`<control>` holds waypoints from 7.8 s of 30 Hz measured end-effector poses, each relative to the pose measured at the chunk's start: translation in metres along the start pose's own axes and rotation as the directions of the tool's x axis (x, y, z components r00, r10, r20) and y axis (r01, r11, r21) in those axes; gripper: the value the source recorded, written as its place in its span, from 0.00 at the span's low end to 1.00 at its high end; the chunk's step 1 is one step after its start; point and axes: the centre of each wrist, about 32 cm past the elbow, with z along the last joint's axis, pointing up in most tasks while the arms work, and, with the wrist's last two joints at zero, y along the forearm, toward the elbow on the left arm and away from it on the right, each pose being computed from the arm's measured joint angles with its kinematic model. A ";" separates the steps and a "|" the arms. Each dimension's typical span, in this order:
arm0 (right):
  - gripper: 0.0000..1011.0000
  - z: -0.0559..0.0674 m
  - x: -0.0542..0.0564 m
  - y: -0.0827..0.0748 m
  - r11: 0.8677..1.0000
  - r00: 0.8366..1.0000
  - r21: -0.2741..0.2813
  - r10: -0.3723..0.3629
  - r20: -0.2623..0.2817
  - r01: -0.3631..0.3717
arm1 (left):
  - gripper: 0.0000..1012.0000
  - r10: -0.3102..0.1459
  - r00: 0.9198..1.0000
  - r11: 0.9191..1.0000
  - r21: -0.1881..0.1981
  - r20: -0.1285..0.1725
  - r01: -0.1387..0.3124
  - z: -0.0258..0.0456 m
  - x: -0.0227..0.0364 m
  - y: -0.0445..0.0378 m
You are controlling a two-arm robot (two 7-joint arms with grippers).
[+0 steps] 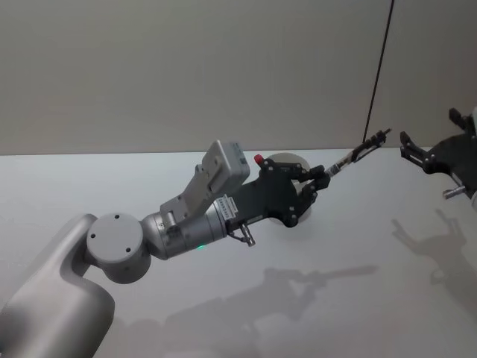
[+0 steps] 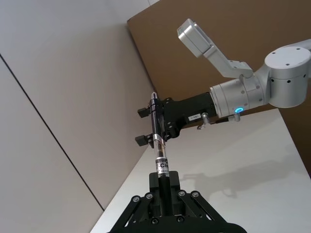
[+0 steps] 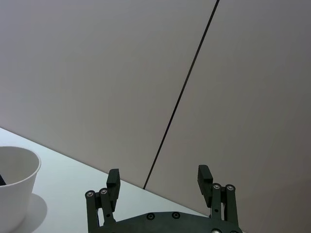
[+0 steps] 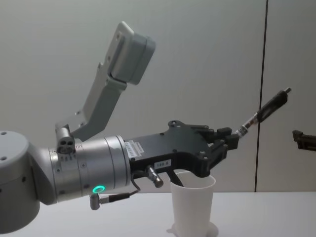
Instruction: Place the pen into the pen holder.
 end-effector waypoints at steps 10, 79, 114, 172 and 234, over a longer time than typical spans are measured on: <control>0.99 0.000 0.000 0.000 1.000 1.000 0.000 0.000 0.000 0.000 | 0.12 -0.023 1.000 1.000 0.005 -0.001 0.023 0.0001 -0.0004 -0.0013; 0.99 -0.022 0.041 -0.083 0.918 0.744 0.148 0.385 -0.546 -0.367 | 0.12 -0.038 0.999 0.999 0.008 -0.001 0.038 0.0002 -0.0006 -0.0021; 0.99 -0.030 0.023 -0.081 0.848 0.550 0.320 0.521 -0.653 -0.423 | 0.12 -0.038 0.999 0.999 0.008 -0.001 0.038 0.0002 -0.0006 -0.0021; 0.99 -0.013 -0.024 -0.055 0.862 0.487 0.374 0.503 -0.714 -0.342 | 0.12 -0.038 0.999 0.999 0.008 -0.001 0.038 0.0002 -0.0006 -0.0021; 0.28 -0.020 -0.034 -0.039 0.835 0.404 0.456 0.549 -0.732 -0.308 | 0.12 -0.038 0.999 0.999 0.008 -0.001 0.038 0.0002 -0.0006 -0.0021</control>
